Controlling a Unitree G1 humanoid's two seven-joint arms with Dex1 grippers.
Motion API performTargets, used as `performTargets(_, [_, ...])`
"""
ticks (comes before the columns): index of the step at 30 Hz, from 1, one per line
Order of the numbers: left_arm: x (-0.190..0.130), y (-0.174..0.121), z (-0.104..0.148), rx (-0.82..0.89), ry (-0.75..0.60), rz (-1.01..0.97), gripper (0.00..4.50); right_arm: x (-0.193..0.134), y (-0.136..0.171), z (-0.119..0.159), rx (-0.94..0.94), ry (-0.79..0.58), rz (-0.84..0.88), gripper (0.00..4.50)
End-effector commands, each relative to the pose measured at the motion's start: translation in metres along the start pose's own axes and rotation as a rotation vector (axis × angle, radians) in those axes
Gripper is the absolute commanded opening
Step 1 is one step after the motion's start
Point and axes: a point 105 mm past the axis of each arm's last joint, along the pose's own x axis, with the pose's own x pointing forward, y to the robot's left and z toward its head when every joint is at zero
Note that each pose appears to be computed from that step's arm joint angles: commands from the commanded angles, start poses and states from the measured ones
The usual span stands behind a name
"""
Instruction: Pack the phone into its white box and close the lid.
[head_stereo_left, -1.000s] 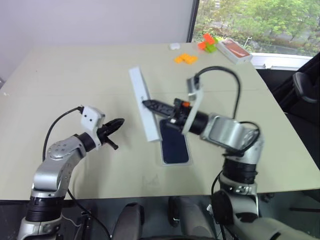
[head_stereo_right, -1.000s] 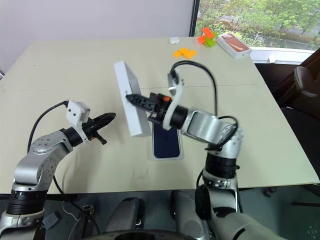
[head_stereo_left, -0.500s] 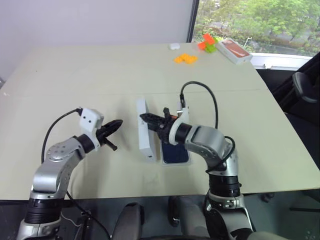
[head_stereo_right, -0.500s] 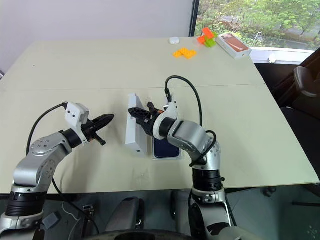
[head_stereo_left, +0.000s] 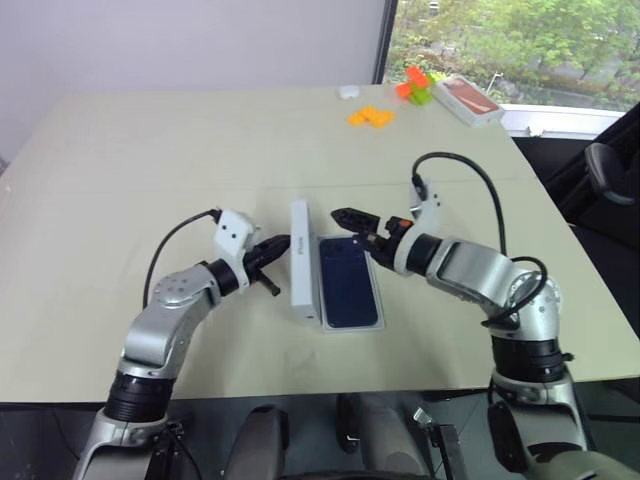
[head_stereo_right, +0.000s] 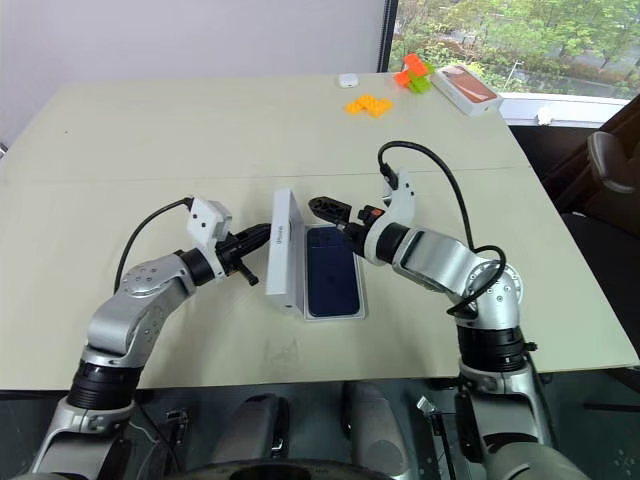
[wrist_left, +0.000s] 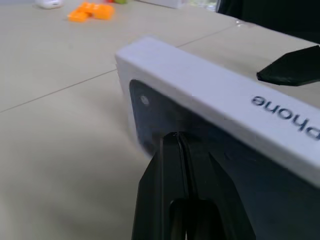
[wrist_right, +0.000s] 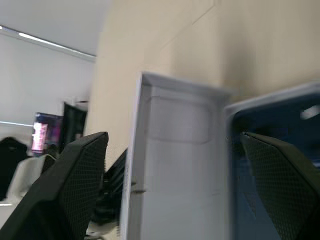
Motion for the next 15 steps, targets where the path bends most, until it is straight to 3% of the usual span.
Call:
performTargets(1, [0.010, -0.015, 0.012, 0.030, -0.038, -0.068, 0.04, -0.008, 0.008, 0.017, -0.131, -0.052, 0.034, 4.43])
performTargets(9, [0.017, -0.038, 0.011, 0.039, -0.012, -0.187, 0.04, -0.015, -0.019, 0.038, -0.430, -0.072, -0.111, 4.43])
performTargets(15, [0.000, -0.002, 0.028, -0.031, -0.073, -0.021, 0.04, -0.020, -0.027, 0.052, -0.718, -0.070, -0.184, 4.43])
